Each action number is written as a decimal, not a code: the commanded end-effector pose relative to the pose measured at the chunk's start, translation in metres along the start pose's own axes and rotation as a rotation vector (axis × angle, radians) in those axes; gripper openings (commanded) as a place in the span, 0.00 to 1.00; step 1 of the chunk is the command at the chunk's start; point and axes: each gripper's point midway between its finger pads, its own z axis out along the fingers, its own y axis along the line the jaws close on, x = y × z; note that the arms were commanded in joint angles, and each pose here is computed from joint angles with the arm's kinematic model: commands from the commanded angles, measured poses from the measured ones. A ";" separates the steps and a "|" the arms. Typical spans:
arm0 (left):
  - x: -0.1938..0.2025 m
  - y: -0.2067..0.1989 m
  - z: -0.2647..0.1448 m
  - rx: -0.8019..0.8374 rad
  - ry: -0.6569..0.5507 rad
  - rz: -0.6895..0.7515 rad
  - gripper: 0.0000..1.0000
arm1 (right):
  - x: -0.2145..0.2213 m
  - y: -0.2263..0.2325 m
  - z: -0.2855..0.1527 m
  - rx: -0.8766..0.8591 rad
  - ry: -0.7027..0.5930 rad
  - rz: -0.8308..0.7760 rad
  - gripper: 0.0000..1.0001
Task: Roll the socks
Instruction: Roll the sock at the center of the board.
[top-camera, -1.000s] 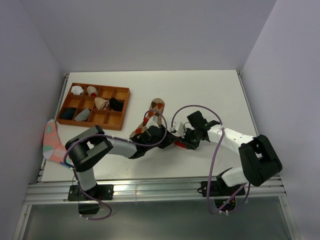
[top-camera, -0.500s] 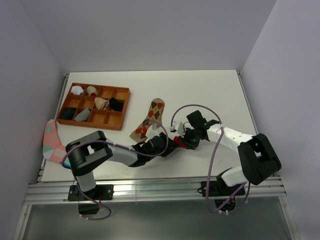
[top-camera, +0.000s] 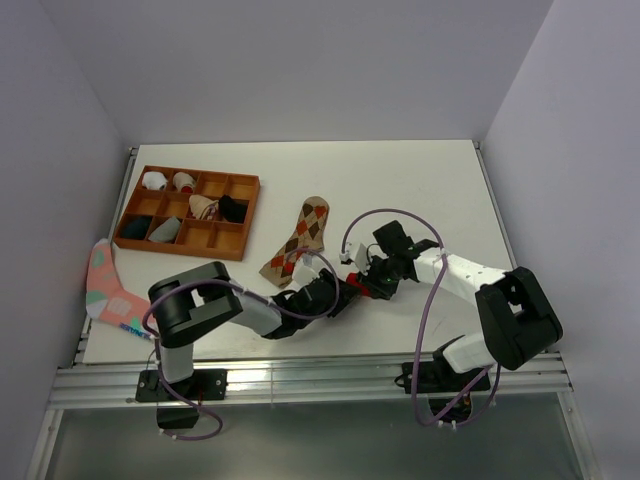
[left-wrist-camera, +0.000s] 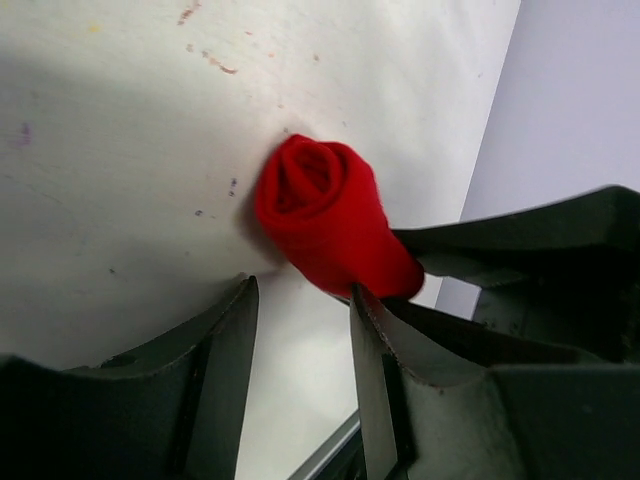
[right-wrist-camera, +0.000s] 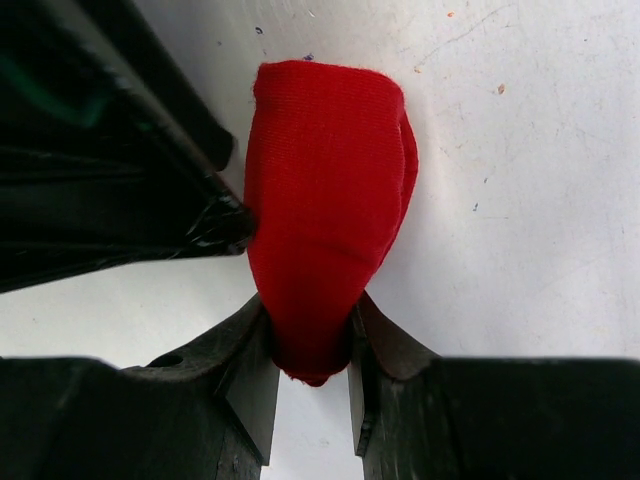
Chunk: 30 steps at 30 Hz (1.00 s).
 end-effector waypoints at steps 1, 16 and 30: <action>-0.001 -0.020 0.007 0.077 -0.033 -0.073 0.47 | -0.010 0.002 -0.002 -0.023 -0.024 0.003 0.04; 0.002 -0.013 0.009 0.158 -0.057 -0.126 0.47 | -0.009 0.004 0.002 -0.051 -0.010 0.024 0.04; 0.003 -0.002 0.009 0.161 -0.062 -0.137 0.62 | -0.014 0.006 -0.002 -0.065 -0.020 0.022 0.03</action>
